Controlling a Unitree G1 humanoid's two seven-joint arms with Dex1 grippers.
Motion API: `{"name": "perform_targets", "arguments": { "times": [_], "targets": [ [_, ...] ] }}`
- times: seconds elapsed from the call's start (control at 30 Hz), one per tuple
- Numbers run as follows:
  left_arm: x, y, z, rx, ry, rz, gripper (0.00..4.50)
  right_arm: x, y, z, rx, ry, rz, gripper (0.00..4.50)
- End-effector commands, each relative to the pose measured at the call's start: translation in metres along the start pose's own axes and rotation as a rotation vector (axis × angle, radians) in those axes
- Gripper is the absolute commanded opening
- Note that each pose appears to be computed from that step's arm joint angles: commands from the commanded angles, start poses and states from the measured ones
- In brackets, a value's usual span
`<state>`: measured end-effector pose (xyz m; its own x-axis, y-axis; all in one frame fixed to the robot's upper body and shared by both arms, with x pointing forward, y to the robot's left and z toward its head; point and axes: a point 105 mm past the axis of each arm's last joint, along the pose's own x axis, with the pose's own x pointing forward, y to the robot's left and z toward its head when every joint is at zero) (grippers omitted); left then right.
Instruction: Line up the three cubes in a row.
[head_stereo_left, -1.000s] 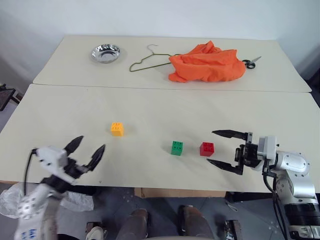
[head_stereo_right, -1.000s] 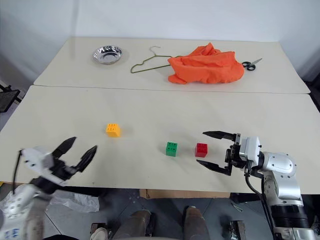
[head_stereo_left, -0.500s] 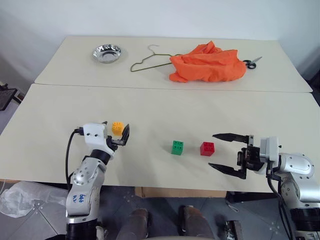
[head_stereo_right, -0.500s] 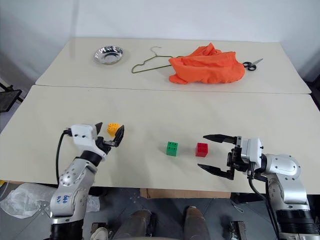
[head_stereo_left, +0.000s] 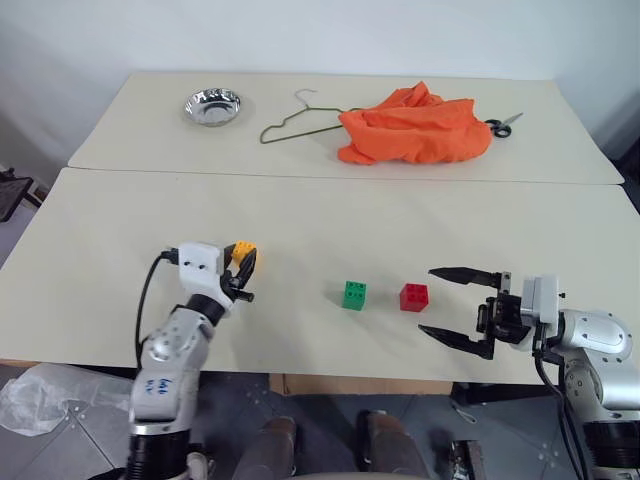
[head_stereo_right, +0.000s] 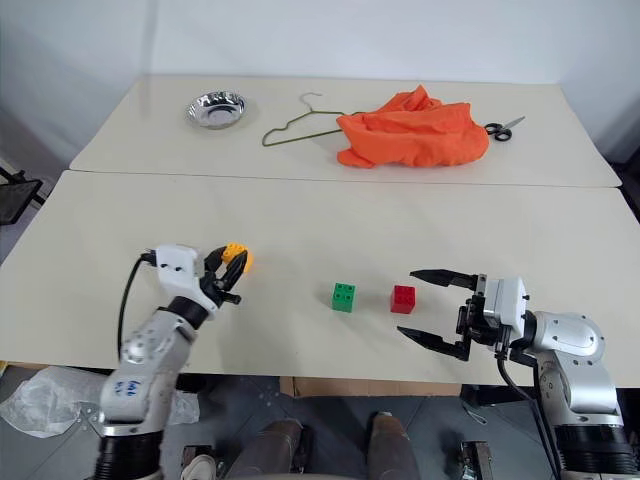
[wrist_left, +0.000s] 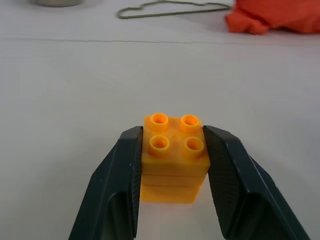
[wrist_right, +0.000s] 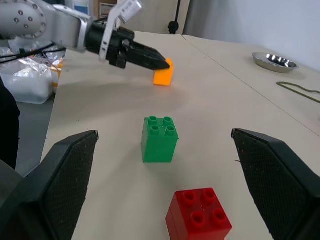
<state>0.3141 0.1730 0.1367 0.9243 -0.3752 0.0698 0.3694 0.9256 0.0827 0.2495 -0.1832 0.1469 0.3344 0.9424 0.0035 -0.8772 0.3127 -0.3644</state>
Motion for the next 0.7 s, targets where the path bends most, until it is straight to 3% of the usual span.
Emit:
{"name": "perform_targets", "arguments": {
  "times": [0.03,0.13,0.27,0.47,0.7],
  "targets": [
    [-0.022,0.005,0.041,0.012,-0.124,-0.418,1.47,-0.01,-0.006,0.012,-0.064,0.011,-0.022,4.5],
    [-0.041,0.003,0.036,0.093,0.013,-0.77,1.47,-0.017,-0.01,0.009,-0.071,0.041,-0.02,4.5],
    [-0.041,-0.007,0.027,0.194,0.168,-1.108,1.47,-0.026,-0.015,0.008,-0.079,0.063,-0.038,4.5],
    [0.002,-0.034,0.011,0.268,0.095,-1.24,1.47,-0.028,-0.008,0.005,-0.071,0.067,-0.062,4.5],
    [0.021,-0.045,-0.01,0.304,0.134,-1.324,1.47,-0.033,0.006,0.005,-0.049,0.076,-0.097,4.5]
  ]
}}
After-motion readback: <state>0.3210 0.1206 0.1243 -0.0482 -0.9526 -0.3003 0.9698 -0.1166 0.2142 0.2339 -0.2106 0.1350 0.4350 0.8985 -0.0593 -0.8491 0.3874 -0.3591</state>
